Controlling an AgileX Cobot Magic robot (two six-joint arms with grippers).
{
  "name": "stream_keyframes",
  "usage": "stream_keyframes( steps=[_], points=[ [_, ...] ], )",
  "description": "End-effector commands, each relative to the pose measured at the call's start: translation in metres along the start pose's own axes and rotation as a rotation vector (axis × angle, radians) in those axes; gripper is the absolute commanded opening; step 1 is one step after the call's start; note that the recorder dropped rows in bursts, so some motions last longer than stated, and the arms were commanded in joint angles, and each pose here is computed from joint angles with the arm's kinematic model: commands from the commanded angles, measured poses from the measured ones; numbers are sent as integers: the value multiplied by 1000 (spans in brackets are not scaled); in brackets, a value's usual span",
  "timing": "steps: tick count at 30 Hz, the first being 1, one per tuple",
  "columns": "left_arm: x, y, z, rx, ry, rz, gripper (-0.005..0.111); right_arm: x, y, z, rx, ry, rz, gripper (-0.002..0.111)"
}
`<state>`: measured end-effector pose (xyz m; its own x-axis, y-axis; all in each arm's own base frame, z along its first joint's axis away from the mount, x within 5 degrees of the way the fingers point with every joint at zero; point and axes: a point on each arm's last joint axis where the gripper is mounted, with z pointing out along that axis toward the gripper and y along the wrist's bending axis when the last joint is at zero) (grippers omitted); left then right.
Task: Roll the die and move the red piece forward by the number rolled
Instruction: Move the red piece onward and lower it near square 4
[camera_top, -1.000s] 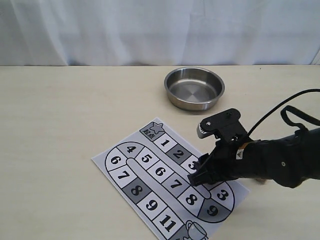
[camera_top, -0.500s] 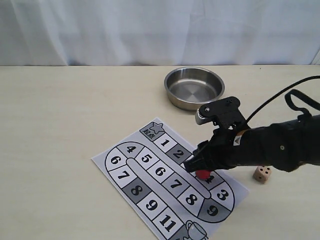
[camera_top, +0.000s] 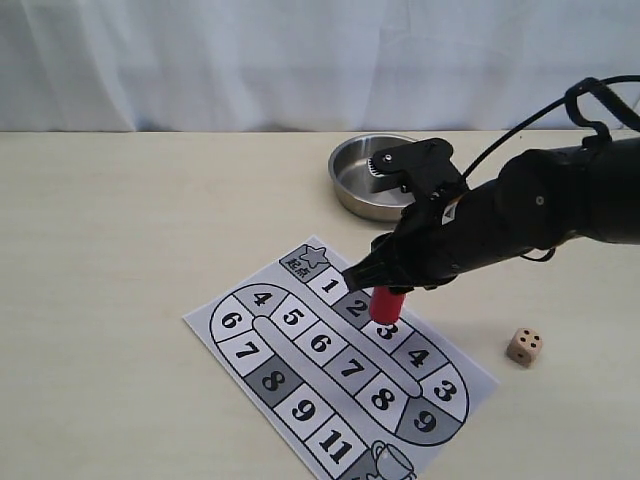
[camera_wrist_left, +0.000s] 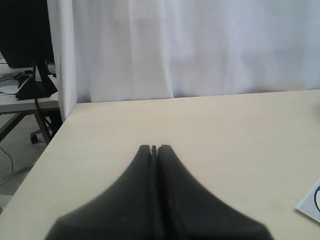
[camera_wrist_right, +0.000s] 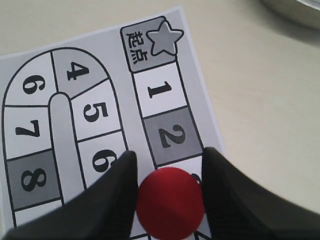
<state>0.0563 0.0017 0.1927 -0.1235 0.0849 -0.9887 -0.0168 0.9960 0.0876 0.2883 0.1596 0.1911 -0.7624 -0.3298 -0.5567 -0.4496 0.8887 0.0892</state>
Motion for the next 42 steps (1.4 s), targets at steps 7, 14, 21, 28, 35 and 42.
stream_keyframes(
  steps=[7, 14, 21, 28, 35, 42],
  points=[
    [-4, 0, -1, 1, -23, -12, 0, 4, -39, -7, 54, 76, 103, 4],
    [-4, 0, -1, 1, -23, -12, 0, 10, -38, -6, 46, 111, 104, 4],
    [-3, 0, -1, 2, -18, -12, 0, 10, -38, -6, 48, 110, 101, 4],
    [-3, 0, -1, 1, -21, -12, 0, 10, -38, -6, 48, 110, 103, 4],
    [-3, 0, -1, 1, -21, -12, 0, 10, -37, -6, 37, 107, 123, 4],
    [-4, 0, -1, 1, -23, -12, 0, 8, -37, -5, 37, 88, 131, 4]
  ],
)
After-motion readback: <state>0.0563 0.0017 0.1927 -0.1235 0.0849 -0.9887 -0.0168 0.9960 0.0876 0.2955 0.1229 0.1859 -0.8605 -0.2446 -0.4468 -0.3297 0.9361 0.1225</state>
